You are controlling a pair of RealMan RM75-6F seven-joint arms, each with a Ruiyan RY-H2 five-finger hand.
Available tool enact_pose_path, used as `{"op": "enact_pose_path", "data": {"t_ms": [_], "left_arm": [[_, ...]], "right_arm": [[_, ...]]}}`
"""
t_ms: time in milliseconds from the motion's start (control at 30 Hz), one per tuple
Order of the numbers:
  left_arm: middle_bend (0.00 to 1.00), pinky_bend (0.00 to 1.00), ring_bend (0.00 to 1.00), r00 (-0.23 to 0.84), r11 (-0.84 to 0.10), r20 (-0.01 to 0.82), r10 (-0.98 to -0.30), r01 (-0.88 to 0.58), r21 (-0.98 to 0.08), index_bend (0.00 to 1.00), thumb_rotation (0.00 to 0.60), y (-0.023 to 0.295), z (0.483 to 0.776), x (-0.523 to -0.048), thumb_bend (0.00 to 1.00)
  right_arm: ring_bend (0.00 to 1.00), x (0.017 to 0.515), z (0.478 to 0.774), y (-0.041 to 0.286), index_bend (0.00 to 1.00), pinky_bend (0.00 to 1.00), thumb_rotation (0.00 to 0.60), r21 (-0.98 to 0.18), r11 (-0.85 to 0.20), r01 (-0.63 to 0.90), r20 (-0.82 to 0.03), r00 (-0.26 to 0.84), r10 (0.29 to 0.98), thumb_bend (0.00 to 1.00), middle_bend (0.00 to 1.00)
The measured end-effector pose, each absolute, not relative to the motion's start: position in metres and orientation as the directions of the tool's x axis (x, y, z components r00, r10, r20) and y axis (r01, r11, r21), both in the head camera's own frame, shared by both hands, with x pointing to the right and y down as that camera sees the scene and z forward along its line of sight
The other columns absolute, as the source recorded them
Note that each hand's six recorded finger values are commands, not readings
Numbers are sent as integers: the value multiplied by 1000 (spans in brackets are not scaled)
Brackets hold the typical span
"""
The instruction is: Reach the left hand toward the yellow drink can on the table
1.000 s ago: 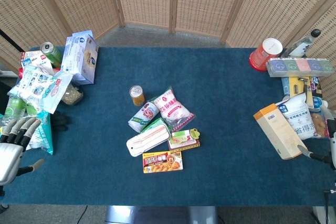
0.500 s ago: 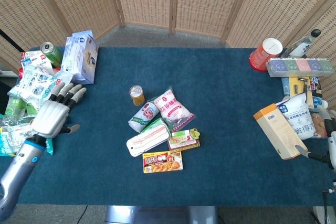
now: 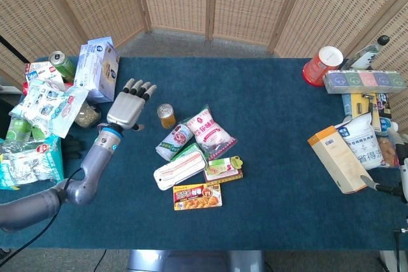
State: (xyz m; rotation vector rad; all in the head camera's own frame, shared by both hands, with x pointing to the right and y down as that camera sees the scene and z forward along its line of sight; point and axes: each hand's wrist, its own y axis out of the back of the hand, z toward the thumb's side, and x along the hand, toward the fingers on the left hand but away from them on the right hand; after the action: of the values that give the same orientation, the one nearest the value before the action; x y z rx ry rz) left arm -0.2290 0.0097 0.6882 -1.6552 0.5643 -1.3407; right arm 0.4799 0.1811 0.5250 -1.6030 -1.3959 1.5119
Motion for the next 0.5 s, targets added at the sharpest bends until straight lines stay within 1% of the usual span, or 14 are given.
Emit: {"op": "enact_pose_path", "data": {"t_ms": [133,333,400,433,500], "left_arm": [[0,0,0,327,-506,540,-776,188,-842,0,600,8,699,-199,0],[0,0,0,332,-528,565,-755,205,-825,0,600,10,712,-176,0],[0,8,0,329,-526,568,-754,217,-823,30,600,10,716,-172,0],[0,61,6,327,-525,570,-754,223,-822,80,600,9,718,-170,0],[94,226,125,316,-534,580,-751,227,-815,202,600,8,723,-169,0]], "right_arm": [[0,480,527,180,0,0,600,-887,-331,323,-396,-160,904,0,0],[0,481,529,181,0,0,600,-882,-335,332,-403,-162,901,0,0],[0,482,529,181,0,0,600,-882,-333,332,-402,-164,901,0,0],[0,483,529,180,0,0,600,-882,-333,333,-402,-164,901,0,0],[0,483,529,180,0,0,600,-882,-332,335,-401,-163,901,0,0]]}}
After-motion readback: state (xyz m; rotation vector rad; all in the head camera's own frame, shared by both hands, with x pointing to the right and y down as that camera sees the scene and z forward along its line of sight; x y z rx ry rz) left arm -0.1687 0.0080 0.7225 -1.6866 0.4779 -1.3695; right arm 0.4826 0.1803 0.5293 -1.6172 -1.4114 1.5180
